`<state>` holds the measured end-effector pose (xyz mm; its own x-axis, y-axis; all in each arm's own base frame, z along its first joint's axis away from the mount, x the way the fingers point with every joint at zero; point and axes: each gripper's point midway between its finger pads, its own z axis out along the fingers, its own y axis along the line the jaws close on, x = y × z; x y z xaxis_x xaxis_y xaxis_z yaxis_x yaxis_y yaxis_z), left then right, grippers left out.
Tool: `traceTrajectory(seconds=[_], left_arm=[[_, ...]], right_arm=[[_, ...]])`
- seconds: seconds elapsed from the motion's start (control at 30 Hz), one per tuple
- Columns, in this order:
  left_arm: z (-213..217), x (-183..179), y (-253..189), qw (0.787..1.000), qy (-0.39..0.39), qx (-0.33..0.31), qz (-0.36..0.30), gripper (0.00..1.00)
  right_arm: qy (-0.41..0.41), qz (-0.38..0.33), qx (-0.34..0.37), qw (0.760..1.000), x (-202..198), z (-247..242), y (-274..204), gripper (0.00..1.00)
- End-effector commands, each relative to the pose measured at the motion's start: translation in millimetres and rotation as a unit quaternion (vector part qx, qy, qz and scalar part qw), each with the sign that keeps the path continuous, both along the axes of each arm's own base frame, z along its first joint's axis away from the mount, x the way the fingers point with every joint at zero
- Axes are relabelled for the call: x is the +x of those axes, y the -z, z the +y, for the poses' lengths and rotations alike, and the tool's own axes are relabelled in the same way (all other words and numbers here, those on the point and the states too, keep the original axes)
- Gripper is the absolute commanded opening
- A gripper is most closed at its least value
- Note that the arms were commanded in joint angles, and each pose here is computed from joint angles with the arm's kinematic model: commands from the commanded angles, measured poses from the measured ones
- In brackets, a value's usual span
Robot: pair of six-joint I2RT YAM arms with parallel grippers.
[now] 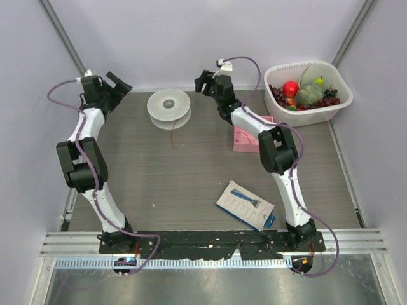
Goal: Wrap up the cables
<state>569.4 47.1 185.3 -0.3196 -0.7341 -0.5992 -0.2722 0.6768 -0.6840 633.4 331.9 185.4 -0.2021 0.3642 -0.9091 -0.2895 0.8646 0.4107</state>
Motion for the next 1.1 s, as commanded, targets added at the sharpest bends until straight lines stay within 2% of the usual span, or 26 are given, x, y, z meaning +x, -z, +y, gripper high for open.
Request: traceTrajectory(seconds=[0.0,0.1,0.27,0.3,0.33,0.37,0.43,0.53,0.67,0.87,1.07], left_arm=[[-13,-34,-66,0.989,0.086,0.121,0.006,1.0],[-21,-54,-83,0.982,0.107,0.152,0.037,1.0],[-40,-89,-106,0.978,0.151,0.134,0.058,1.0],[-44,-96,-111,0.976,0.162,0.133,0.057,1.0],[-50,-102,-115,0.972,0.179,0.138,0.058,1.0],[-58,-109,-120,0.967,0.198,0.15,0.061,1.0],[-67,-123,-123,0.946,0.235,0.213,0.074,1.0],[-100,-148,-116,0.916,0.287,0.263,0.098,1.0],[-118,-174,-92,0.902,0.283,0.303,0.122,1.0],[-130,-205,-66,0.89,0.276,0.347,0.11,1.0],[-114,-230,-56,0.882,0.263,0.375,0.111,1.0]], right_arm=[[-0.004,-0.115,-0.012,0.993,-33,-29,-140,0.74],[-0.009,-0.127,-0.041,0.991,-53,-42,-161,0.77],[-0.014,-0.097,-0.081,0.992,-94,-83,-191,0.78],[-0.021,-0.08,-0.089,0.993,-102,-88,-183,0.78],[-0.016,-0.089,-0.09,0.992,-114,-102,-201,0.78],[-0.019,-0.068,-0.1,0.992,-121,-109,-188,0.78],[-0.003,-0.057,-0.105,0.993,-144,-140,-202,0.78],[-0.012,-0.024,-0.122,0.992,-170,-163,-188,0.78],[-0.013,0.018,-0.172,0.985,-209,-190,-161,0.79],[-0.018,0.079,-0.206,0.975,-260,-219,-94,0.79],[-0.005,0.079,-0.218,0.973,-283,-237,-75,0.79]])
